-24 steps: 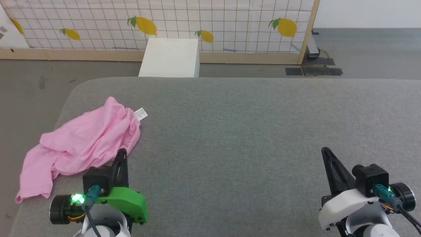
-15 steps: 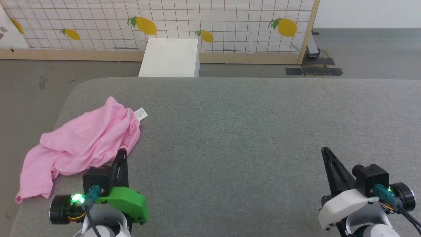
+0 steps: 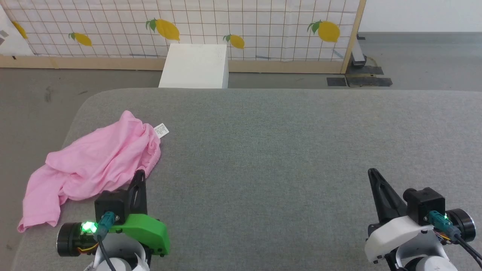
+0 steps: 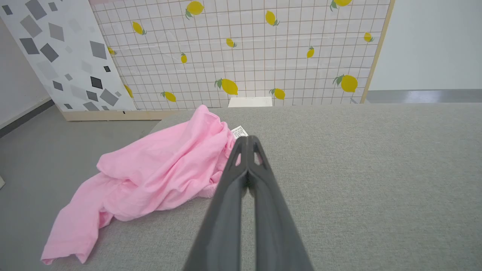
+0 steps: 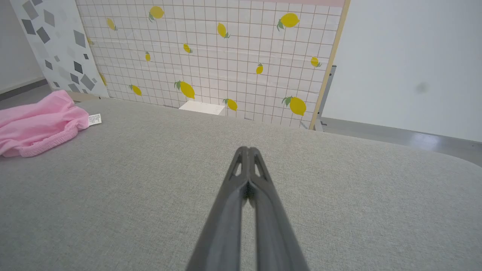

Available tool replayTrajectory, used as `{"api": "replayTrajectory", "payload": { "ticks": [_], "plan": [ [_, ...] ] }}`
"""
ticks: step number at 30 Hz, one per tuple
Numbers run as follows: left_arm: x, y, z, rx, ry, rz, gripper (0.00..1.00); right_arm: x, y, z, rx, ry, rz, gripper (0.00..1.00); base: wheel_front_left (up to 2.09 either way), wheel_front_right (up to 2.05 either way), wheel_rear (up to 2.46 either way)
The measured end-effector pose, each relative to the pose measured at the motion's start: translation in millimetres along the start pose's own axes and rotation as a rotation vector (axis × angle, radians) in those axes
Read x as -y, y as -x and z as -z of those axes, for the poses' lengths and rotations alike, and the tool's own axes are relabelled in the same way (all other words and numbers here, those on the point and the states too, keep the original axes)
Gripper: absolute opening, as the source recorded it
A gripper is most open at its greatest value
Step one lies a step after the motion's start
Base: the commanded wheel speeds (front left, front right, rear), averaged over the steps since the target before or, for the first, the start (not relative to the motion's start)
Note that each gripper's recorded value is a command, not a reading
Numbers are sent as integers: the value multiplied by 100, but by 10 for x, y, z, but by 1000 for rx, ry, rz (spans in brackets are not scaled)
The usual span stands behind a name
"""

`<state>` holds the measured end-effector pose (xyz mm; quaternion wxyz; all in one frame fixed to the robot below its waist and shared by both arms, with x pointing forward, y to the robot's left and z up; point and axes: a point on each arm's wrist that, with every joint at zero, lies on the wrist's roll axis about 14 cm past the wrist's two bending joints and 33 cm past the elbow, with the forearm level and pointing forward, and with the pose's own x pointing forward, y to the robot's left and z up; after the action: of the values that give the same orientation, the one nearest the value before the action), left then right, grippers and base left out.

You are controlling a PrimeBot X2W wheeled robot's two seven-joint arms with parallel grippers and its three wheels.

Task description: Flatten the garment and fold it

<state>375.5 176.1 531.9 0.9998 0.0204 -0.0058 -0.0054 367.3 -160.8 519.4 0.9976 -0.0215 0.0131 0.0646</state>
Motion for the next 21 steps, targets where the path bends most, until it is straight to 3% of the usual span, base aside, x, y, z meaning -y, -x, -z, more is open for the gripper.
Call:
{"api": "replayTrajectory", "payload": {
  "ticks": [1, 2, 21],
  "plan": [
    [0, 0, 0, 0, 0, 0, 0, -1, 0, 0, 0, 0, 0, 0, 0, 0, 0],
    [2, 0, 1, 0, 1, 1, 100, 0, 1, 2, -1, 0, 0, 100, 0, 0, 0],
    [-44, 67, 19, 9, 14, -23, 100, -60, -46, -28, 20, -3, -20, 100, 0, 0, 0]
  ]
}}
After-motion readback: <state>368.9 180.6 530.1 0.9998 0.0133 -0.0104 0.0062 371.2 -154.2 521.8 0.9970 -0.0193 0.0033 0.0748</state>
